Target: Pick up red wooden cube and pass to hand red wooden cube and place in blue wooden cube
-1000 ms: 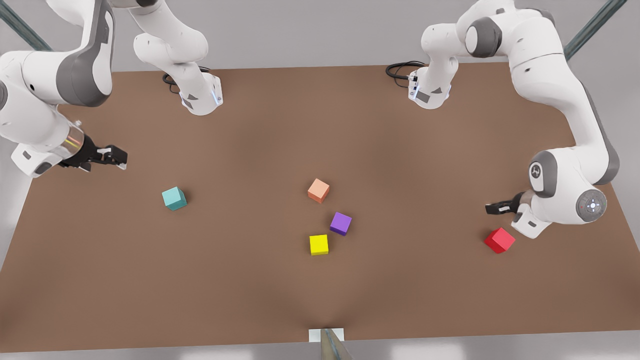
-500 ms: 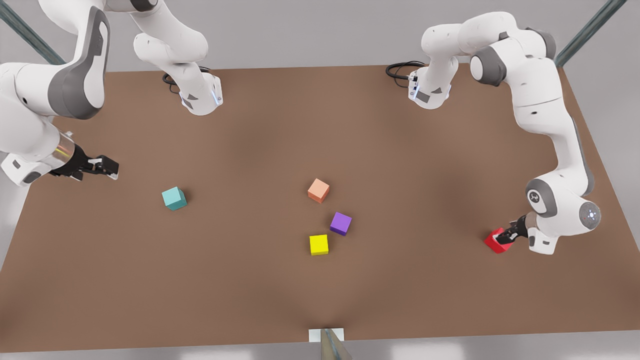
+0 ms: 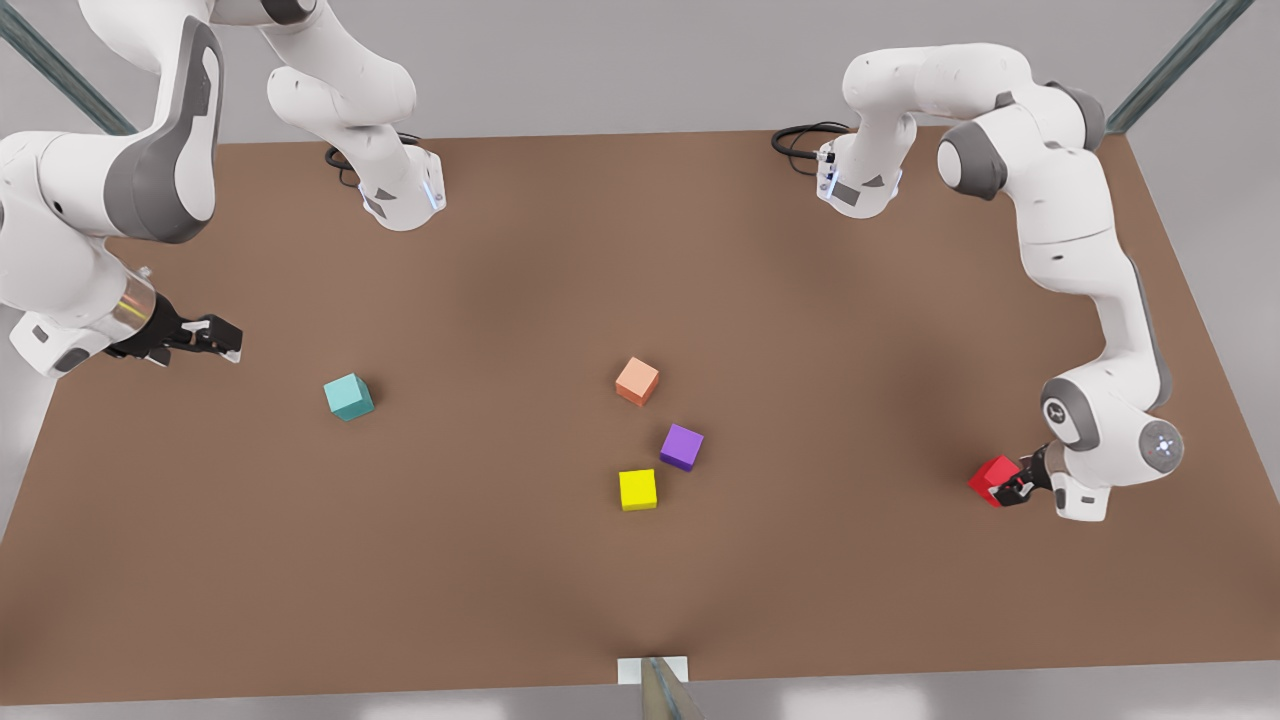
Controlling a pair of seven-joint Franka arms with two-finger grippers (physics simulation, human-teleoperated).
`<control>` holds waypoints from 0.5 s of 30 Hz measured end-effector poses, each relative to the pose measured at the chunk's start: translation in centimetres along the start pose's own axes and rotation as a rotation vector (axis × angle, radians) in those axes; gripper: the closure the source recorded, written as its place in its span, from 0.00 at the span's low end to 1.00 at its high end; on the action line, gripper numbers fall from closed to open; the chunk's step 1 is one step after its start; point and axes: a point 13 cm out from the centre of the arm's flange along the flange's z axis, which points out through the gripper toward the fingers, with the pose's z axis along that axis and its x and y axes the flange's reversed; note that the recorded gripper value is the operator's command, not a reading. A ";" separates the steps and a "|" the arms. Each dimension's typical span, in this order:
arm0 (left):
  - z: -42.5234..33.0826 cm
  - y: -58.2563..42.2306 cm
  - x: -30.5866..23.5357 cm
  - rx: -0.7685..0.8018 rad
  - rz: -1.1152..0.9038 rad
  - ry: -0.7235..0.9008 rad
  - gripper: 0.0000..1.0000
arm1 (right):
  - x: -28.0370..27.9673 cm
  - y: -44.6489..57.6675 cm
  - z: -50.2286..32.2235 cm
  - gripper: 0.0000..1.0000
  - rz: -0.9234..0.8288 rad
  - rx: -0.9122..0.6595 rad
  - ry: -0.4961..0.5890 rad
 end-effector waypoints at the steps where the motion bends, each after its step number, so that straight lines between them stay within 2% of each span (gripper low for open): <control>1: 0.3 0.1 0.0 -0.002 -0.007 0.000 0.00 | 0.0 0.0 0.0 0.00 -0.001 0.000 0.000; 8: 3.1 0.3 -0.2 -0.013 -0.042 -0.001 0.00 | 0.0 0.0 0.1 0.00 -0.001 -0.002 0.001; 9: 3.3 0.2 -0.2 -0.013 -0.045 -0.003 0.05 | 0.0 0.0 0.1 0.00 -0.002 -0.002 0.001; 11: 3.3 -0.1 -0.4 -0.010 -0.049 -0.010 0.06 | 0.0 0.0 0.1 0.00 -0.002 -0.002 0.002; 12: 3.4 -0.2 -0.4 -0.010 -0.052 -0.012 0.20 | 0.0 0.0 0.1 0.00 -0.003 -0.002 0.002; 14: 3.3 -0.4 -0.6 -0.009 -0.057 -0.020 0.40 | 0.0 0.0 0.1 0.00 -0.003 -0.002 0.002; 15: 3.1 -0.5 -0.7 -0.008 -0.060 -0.025 0.46 | 0.0 0.0 0.2 0.00 -0.003 -0.002 0.003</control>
